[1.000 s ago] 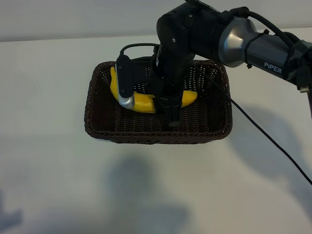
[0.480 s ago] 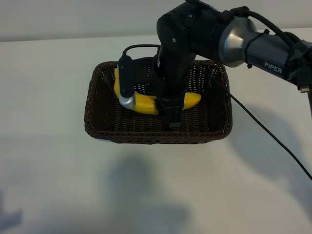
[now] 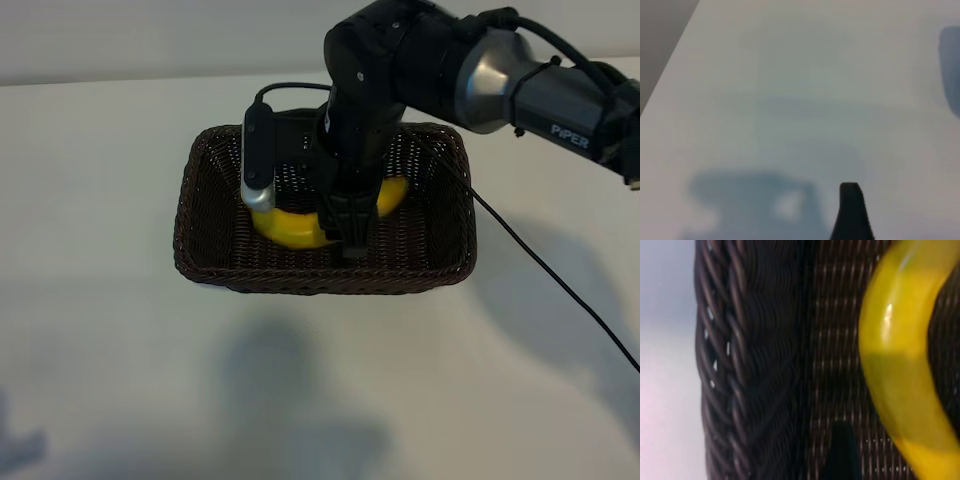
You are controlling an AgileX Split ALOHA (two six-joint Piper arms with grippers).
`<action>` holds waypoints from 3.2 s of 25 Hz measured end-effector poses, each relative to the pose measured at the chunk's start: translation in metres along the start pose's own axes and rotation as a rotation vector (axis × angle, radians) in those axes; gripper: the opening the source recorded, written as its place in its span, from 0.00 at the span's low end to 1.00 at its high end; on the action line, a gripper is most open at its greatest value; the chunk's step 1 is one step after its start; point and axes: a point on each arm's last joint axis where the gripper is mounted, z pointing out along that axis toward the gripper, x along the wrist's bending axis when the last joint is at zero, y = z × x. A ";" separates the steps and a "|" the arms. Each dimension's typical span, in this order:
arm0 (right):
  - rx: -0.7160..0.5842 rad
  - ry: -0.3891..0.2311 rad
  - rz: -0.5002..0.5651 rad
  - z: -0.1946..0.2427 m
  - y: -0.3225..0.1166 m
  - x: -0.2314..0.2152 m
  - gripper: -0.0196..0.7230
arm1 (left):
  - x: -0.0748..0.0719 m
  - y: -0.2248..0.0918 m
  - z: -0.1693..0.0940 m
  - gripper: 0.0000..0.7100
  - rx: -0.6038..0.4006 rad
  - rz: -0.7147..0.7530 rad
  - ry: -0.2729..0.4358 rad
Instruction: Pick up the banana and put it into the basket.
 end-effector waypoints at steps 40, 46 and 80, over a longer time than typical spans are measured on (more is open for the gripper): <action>0.214 -0.077 1.527 -0.052 -0.278 -0.092 0.80 | 0.000 0.000 0.000 0.77 0.000 0.000 0.000; 0.278 -0.124 1.499 -0.070 -0.285 -0.071 0.80 | 0.000 0.000 0.000 0.77 0.000 0.001 0.000; -0.145 -0.611 1.503 -0.175 -0.270 0.268 0.80 | 0.000 0.000 0.000 0.77 0.000 0.000 0.000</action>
